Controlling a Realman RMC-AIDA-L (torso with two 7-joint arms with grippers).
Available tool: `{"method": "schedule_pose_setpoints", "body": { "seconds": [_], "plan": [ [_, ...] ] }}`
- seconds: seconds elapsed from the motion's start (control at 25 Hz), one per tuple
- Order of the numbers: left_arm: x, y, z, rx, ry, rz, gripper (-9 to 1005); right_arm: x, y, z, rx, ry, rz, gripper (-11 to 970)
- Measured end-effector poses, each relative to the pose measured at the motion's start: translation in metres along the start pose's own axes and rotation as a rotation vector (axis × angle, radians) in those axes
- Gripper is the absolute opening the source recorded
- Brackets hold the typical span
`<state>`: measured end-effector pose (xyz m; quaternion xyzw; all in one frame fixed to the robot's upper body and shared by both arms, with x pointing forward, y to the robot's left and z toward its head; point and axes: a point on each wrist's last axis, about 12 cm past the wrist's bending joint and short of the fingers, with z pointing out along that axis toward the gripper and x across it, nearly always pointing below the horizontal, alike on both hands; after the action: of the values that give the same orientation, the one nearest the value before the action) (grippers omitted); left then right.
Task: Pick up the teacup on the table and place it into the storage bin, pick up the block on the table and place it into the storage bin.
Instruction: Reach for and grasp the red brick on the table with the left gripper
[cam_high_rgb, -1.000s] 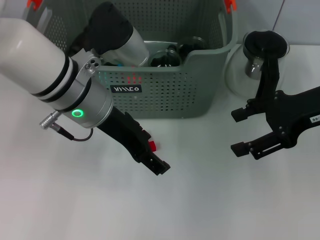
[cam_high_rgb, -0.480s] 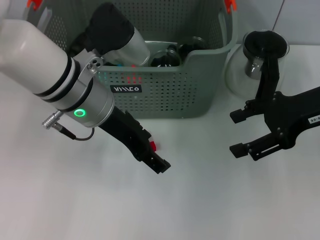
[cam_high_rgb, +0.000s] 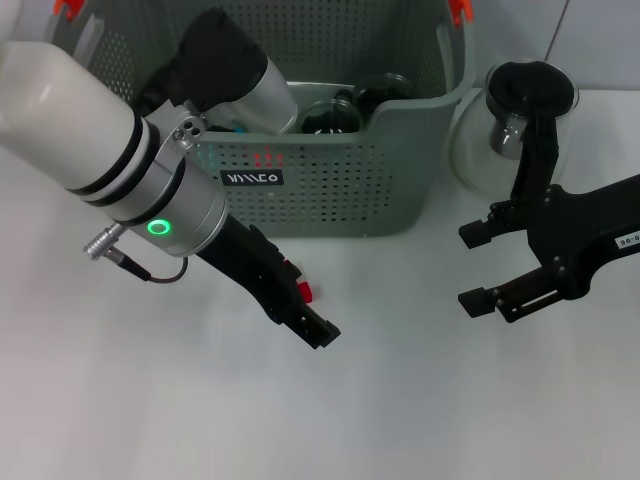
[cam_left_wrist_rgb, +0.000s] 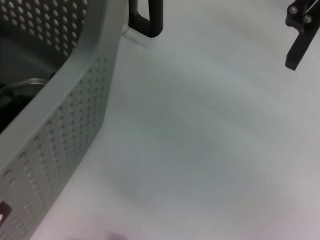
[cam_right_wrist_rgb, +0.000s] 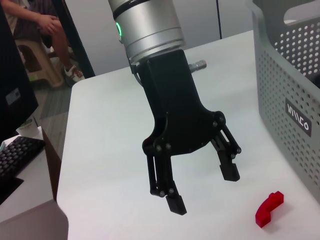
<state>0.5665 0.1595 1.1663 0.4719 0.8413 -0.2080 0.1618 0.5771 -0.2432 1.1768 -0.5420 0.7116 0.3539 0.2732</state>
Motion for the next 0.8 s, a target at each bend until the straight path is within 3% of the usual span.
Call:
{"method": "schedule_pose_setpoints", "body": {
  "seconds": [0.8],
  "plan": [
    [0.0004,0.0005,-0.0001,-0.001,0.0,-0.006,928,0.0,0.0,-0.0003,-0.003,0.003,-0.001,926]
  ]
}}
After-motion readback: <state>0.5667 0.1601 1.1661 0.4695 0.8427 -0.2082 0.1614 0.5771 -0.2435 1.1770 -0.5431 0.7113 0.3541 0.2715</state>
